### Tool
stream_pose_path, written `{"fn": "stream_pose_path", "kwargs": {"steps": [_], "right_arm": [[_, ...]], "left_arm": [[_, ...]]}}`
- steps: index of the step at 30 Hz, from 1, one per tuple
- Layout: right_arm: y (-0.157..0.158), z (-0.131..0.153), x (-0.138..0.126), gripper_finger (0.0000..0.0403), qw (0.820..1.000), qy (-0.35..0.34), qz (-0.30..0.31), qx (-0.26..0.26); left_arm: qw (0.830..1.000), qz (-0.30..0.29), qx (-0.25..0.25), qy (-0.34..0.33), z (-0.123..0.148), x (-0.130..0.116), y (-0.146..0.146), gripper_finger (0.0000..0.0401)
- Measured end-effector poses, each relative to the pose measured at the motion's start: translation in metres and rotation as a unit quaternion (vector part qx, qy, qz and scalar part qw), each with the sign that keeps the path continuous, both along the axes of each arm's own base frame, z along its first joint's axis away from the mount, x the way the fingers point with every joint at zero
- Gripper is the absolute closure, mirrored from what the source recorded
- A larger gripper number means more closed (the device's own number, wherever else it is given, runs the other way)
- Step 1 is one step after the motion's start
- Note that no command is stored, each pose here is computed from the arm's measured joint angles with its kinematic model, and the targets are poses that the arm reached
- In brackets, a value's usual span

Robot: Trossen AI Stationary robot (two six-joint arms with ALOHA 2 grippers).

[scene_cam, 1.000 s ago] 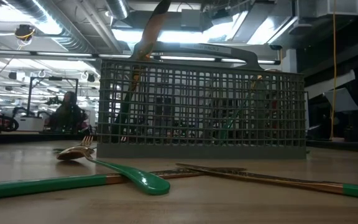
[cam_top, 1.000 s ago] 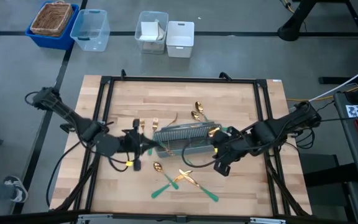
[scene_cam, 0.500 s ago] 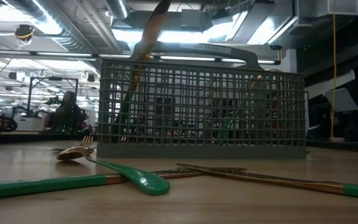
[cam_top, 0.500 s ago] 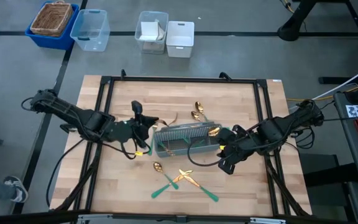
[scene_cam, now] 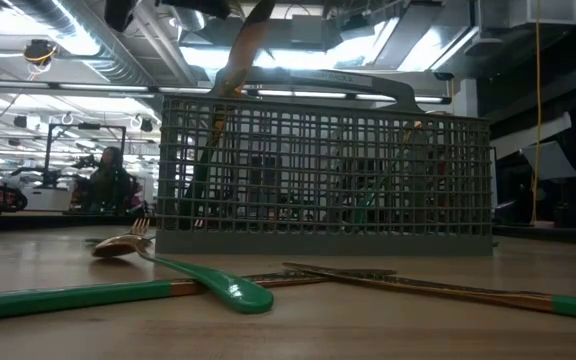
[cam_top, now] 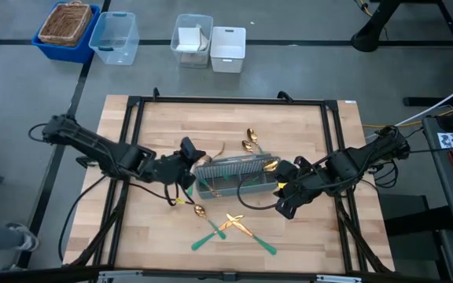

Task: Sort silverware
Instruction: Put the green fork into the gray utensil holder

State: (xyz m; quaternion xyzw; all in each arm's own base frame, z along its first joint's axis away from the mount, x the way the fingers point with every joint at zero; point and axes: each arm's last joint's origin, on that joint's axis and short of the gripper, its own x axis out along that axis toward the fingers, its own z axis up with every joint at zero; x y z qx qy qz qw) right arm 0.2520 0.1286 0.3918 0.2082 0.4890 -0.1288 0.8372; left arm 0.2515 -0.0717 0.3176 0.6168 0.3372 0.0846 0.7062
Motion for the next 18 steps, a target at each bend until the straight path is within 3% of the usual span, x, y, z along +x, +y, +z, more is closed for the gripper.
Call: {"fn": "stream_pose_path", "kwargs": {"steps": [6, 18], "right_arm": [[0.0, 0.0, 0.001, 0.026, 1.0, -0.004, -0.002, -0.002], [0.0, 0.0, 0.001, 0.026, 1.0, -0.004, -0.001, -0.002]], "left_arm": [[0.998, -0.014, 0.042, 0.052, -0.016, 0.013, -0.004, 0.0393], [0.997, -0.013, 0.04, 0.06, -0.023, 0.018, -0.006, 0.0342]]}}
